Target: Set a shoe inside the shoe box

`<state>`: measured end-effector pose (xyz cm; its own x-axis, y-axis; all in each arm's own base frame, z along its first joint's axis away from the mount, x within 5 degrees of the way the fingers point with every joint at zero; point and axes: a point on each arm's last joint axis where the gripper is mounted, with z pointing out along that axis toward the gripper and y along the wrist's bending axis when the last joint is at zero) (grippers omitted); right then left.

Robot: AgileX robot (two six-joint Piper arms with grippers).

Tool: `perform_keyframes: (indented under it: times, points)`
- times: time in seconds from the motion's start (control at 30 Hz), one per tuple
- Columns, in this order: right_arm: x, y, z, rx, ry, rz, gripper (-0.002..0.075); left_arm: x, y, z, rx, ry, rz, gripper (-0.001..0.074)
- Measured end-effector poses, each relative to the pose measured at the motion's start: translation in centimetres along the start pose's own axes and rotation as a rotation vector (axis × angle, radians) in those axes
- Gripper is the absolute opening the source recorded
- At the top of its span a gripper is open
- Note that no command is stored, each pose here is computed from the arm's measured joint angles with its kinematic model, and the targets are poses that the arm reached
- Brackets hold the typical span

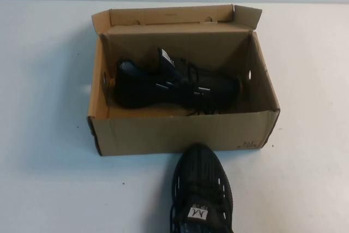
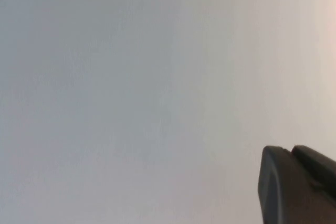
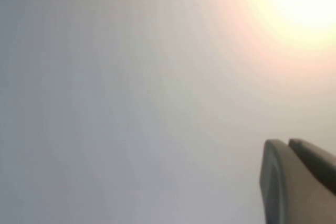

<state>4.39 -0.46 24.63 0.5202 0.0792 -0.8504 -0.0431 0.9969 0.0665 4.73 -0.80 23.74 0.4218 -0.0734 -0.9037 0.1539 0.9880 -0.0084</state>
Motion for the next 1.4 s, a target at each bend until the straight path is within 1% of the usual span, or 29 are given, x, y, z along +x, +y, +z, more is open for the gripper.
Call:
perform_keyframes:
  times: [0.13, 0.2, 0.27, 0.33, 0.43, 0.5, 0.63, 0.73, 0.87, 0.97, 1.13, 1.23, 1.4]
  points:
    - [-2.7, -0.6, -0.4, 0.063, -0.306, 0.043, -0.0016, -2.7, -0.2, -0.4, 0.031, -0.304, -0.058, -0.0001]
    - [-3.8, -0.8, -0.7, 0.071, -0.406, 0.100, -0.0016, -3.7, -0.3, -0.8, 0.047, -0.405, -0.086, -0.0001]
    - [-5.3, -0.8, -0.6, 0.061, -0.464, 0.163, -0.0016, -4.8, -0.3, -0.8, 0.057, -0.455, -0.109, -0.0001]
    - [-7.3, -0.7, -0.2, 0.038, -0.514, 0.234, -0.0017, -6.7, -0.3, -0.6, 0.062, -0.495, -0.120, -0.0001]
    - [-10.7, -0.5, 0.3, -0.009, -0.530, 0.327, -0.0017, -10.7, -0.4, -0.4, 0.065, -0.552, -0.122, -0.0001]
    - [-12.7, -0.2, 0.7, -0.043, -0.496, 0.371, -0.0016, -13.2, -0.4, -0.5, 0.063, -0.570, -0.121, -0.0001]
    - [-17.5, 0.4, 1.0, -0.102, -0.424, 0.402, -0.0016, -17.9, -0.4, -0.6, 0.054, -0.575, -0.119, -0.0001]
    - [-19.7, 1.0, 2.3, -0.128, -0.309, 0.398, -0.0016, -20.5, -0.3, 0.2, 0.037, -0.486, -0.121, -0.0001]
    - [-20.1, 1.9, 5.2, -0.145, -0.065, 0.382, -0.0017, -21.4, -0.1, 2.5, -0.005, -0.210, -0.128, -0.0001]
    - [-18.8, 2.6, 7.5, -0.147, 0.151, 0.366, -0.0016, -20.4, 0.0, 4.7, -0.038, 0.030, -0.132, -0.0001]
    - [-14.9, 3.3, 9.9, -0.141, 0.477, 0.311, -0.0016, -17.0, 0.3, 6.8, -0.078, 0.367, -0.089, -0.0001]
    - [-13.0, 3.5, 10.1, -0.147, 0.624, 0.286, -0.0016, -15.7, 0.3, 7.6, -0.081, 0.483, -0.107, -0.0001]
    - [-11.3, 4.5, 10.2, -0.207, 0.806, 0.357, -0.0017, -14.1, 0.1, 8.0, -0.080, 0.646, -0.150, -0.0001]
